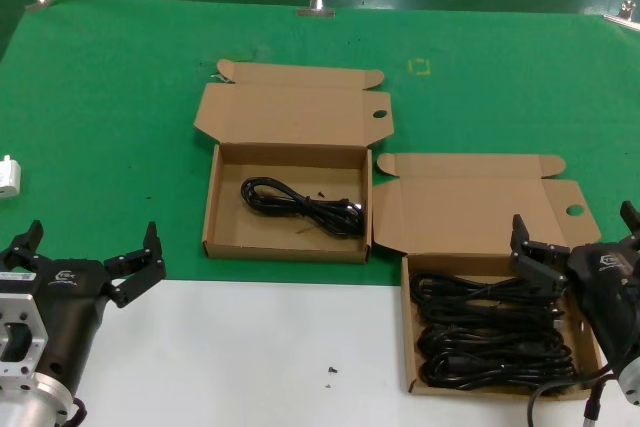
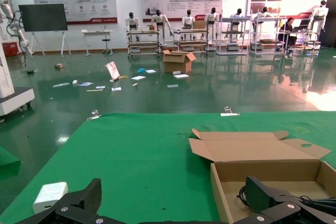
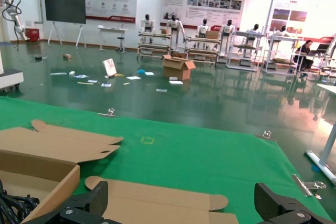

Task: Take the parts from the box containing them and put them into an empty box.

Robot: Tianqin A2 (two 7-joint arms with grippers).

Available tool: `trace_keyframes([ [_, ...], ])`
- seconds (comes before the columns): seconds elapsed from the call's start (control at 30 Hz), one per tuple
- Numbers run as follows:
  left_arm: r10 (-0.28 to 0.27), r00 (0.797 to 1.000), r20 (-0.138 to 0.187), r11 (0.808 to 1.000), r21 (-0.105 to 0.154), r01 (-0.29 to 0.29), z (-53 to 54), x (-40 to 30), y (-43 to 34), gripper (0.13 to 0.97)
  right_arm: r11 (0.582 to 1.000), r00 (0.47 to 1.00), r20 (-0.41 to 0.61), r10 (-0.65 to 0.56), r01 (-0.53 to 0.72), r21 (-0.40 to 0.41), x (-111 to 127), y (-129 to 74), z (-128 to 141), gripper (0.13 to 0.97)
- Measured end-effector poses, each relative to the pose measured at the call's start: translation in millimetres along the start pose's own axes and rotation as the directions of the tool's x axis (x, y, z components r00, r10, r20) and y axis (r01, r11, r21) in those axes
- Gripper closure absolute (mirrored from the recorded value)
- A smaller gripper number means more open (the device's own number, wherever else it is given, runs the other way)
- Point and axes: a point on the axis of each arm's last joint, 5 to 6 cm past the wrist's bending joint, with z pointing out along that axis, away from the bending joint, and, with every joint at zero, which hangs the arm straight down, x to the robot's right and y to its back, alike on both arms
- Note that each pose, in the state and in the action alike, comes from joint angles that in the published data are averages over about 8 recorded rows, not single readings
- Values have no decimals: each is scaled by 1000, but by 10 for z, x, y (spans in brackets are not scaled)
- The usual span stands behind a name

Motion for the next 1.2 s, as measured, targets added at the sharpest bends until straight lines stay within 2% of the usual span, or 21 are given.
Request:
trace_keyframes([
  [1.2, 0, 1000, 0, 1000, 0, 0, 0, 0, 0, 132, 1000, 1000, 0, 0, 0, 0, 0, 0, 0, 130],
])
